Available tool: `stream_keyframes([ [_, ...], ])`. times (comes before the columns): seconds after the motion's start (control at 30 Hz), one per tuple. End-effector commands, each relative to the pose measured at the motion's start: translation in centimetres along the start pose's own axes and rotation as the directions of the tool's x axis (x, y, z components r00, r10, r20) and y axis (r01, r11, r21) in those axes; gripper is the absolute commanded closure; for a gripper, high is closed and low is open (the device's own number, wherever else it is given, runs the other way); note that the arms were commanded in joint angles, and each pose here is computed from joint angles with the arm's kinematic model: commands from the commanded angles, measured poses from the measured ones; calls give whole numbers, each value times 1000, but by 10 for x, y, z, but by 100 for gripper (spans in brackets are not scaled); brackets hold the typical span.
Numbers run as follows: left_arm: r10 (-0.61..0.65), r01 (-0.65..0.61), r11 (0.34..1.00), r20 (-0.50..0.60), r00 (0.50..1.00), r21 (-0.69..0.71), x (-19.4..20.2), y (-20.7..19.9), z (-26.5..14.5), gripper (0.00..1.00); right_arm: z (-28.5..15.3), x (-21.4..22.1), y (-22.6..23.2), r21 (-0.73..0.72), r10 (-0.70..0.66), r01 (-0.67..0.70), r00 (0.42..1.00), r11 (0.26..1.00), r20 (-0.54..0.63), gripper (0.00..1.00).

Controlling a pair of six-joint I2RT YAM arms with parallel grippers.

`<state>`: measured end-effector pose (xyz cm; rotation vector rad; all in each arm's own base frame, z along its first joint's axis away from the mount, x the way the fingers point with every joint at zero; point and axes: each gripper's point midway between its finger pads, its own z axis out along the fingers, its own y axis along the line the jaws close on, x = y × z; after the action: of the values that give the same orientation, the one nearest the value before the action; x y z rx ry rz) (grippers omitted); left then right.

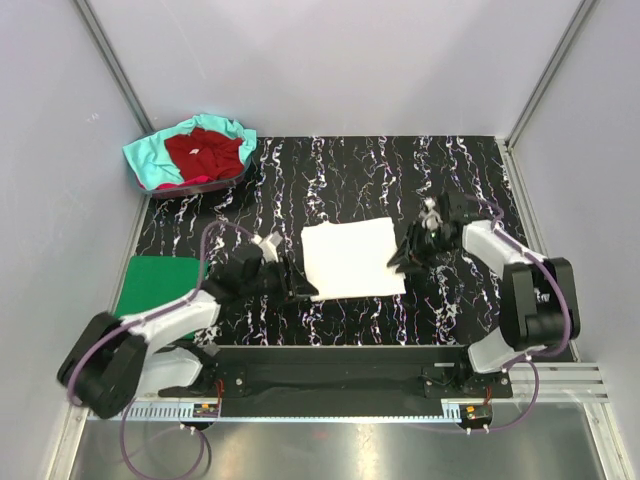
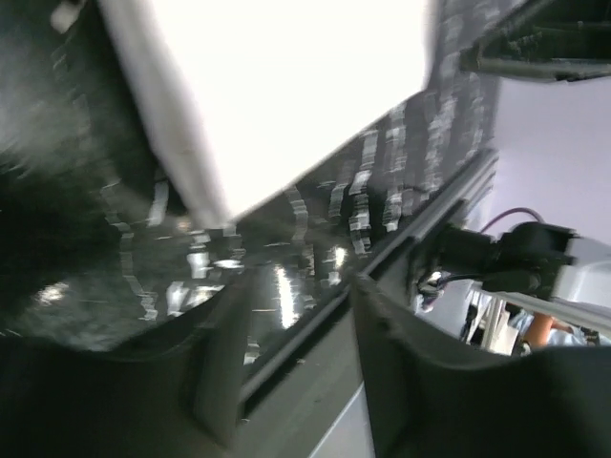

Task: Fold and stack the t-shirts
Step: Fold the tshirt, then neatly place the folded tshirt to the corner

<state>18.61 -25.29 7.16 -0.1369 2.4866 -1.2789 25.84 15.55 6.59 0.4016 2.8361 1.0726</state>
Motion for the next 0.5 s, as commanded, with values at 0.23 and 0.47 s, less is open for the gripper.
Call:
stream_keyframes([
  [0.23, -57, 84, 990, 219, 974, -114, -49, -23, -71, 37, -12, 43, 104, 234, -586, 569, 810, 788, 5, 28],
  [0.47, -241, 346, 918, 421, 874, -194, -72, 20, -130, 34, 30, 99, 105, 379, -926, 887, 342, 263, -157, 0],
])
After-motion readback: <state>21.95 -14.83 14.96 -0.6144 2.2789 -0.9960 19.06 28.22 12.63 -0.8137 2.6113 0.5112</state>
